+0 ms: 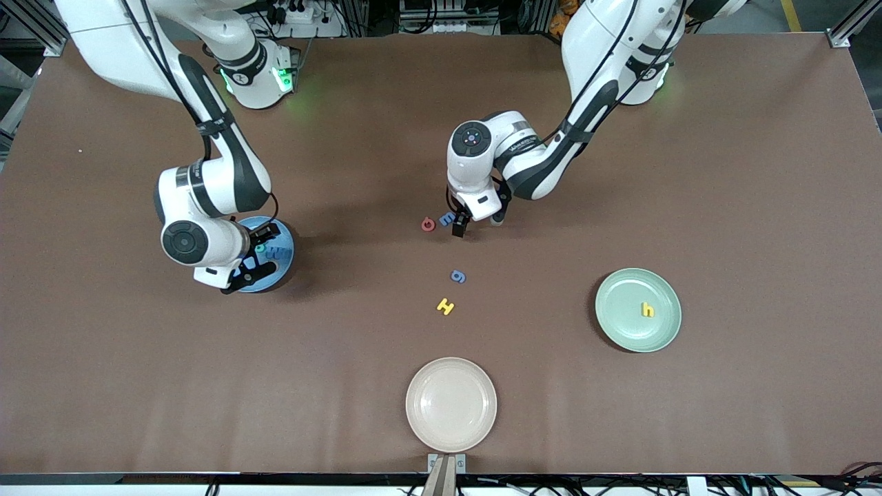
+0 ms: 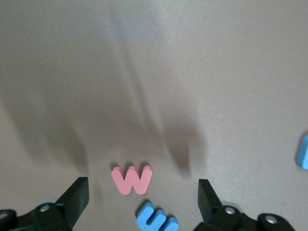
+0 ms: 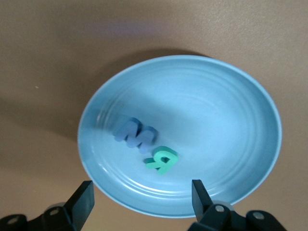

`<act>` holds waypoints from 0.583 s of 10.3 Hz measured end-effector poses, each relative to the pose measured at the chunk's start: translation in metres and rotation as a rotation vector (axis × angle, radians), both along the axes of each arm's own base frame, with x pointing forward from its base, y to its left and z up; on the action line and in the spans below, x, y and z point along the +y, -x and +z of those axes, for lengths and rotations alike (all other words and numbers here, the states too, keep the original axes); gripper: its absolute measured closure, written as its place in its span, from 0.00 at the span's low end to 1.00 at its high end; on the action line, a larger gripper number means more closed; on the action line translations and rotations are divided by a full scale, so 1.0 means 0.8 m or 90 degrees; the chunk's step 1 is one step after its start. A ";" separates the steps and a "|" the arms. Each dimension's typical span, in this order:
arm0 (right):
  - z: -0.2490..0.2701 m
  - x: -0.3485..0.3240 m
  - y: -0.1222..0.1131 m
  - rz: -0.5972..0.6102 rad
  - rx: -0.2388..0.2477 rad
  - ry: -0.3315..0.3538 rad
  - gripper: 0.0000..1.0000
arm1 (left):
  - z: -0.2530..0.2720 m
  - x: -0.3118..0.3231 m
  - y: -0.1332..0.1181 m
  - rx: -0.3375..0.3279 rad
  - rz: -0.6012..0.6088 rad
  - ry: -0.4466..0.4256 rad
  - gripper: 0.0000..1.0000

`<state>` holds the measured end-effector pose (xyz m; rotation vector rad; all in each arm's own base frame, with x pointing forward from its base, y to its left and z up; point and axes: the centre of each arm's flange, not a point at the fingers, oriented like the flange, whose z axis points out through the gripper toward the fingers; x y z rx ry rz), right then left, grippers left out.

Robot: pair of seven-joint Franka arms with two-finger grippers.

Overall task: Sort uppercase to blue plate, lowercase to green plate
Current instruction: 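Carry the cyan R onto the blue plate and open the right gripper, then grasp the pink w with the left gripper while the right gripper returns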

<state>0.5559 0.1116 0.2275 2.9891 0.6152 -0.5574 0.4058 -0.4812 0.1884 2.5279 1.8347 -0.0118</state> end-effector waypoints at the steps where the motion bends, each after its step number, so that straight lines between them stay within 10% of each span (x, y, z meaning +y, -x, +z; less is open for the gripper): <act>1: 0.002 0.023 0.004 -0.028 -0.006 0.009 0.09 | -0.001 0.002 -0.002 -0.004 0.000 0.004 0.00; 6: 0.041 0.187 0.043 -0.171 -0.060 0.030 0.10 | -0.017 0.008 0.001 -0.004 0.002 0.015 0.00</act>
